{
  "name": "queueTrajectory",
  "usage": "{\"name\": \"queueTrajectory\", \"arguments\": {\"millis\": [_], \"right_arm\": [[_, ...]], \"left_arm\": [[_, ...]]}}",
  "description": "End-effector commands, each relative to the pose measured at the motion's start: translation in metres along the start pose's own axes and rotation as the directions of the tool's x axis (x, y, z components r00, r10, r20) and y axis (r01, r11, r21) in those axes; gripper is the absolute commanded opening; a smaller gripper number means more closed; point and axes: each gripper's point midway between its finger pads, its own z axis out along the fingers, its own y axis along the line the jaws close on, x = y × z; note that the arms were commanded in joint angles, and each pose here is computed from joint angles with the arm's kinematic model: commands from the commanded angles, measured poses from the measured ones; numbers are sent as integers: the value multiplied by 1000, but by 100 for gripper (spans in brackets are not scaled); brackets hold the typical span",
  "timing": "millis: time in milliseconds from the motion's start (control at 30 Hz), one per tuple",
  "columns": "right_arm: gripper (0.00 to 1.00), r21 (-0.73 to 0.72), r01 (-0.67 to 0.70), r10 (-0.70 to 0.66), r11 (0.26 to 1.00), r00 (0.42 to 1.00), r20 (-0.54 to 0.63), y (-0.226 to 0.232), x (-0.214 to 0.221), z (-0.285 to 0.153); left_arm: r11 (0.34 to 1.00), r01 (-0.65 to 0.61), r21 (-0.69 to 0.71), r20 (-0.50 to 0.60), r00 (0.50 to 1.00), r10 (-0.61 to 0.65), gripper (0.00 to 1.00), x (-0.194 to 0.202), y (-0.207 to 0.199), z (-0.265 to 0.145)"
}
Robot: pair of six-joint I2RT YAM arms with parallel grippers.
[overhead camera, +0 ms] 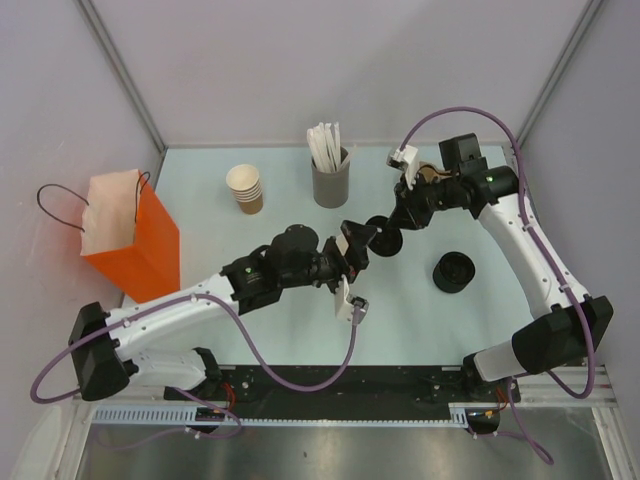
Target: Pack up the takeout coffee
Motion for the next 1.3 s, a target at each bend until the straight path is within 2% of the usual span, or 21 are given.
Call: {"name": "queueTrajectory", "arguments": {"millis": [0, 67, 100, 267, 300, 367, 567, 667, 700, 967, 1067, 1100, 1200, 1233, 1267], "right_arm": [[17, -83, 41, -39, 996, 999, 31, 26, -7, -2], [18, -90, 45, -43, 995, 999, 26, 30, -6, 0], [18, -95, 44, -42, 995, 999, 19, 31, -5, 1], [19, -95, 48, -48, 994, 999, 6, 32, -2, 4], [19, -95, 50, -50, 994, 999, 4, 33, -2, 5], [19, -94, 46, -46, 994, 999, 1, 33, -1, 5], [19, -90, 50, -50, 995, 999, 0, 32, -1, 5], [20, -85, 50, -50, 995, 999, 1, 31, -1, 5], [20, -83, 53, -53, 995, 999, 3, 31, -2, 5], [22, -65, 64, -64, 996, 998, 2, 30, -3, 3], [42, -28, 72, -72, 997, 997, -4, 24, -4, 0], [55, -9, 71, -71, 997, 997, 2, 23, -7, -3], [74, 99, 76, -82, 992, 995, 55, 7, -22, -22], [77, 151, 66, -78, 986, 994, 74, -4, -28, -34], [80, 183, 72, -90, 981, 991, 94, -6, -34, -44]], "left_arm": [[997, -71, -42, 66, 995, 73, 98, -18, 10, 7], [997, -71, -30, 62, 995, 73, 93, -18, 6, 9], [997, -74, -25, 63, 995, 76, 87, -19, 5, 11], [997, -79, -6, 61, 995, 79, 69, -20, -2, 12], [997, -80, 0, 61, 995, 80, 55, -20, -4, 11], [997, -79, -1, 64, 995, 79, 45, -21, -5, 11], [997, -71, 8, 63, 996, 70, 43, -23, -11, 11], [998, -55, 7, 58, 997, 54, 34, -22, -11, 12], [999, -50, 9, 57, 997, 50, 29, -22, -12, 12], [1000, -21, 3, 39, 999, 21, 19, -22, -11, 13], [1000, 4, 4, 19, 1000, -4, 17, -19, -9, 14], [1000, 20, 10, 11, 1000, -20, 15, -18, -9, 13], [992, 121, 19, -47, 992, -120, 13, -11, 0, 7], [989, 150, -1, -63, 987, -149, 13, -9, 15, 5], [975, 222, 24, -93, 971, -219, 12, -6, 9, 4]]}}
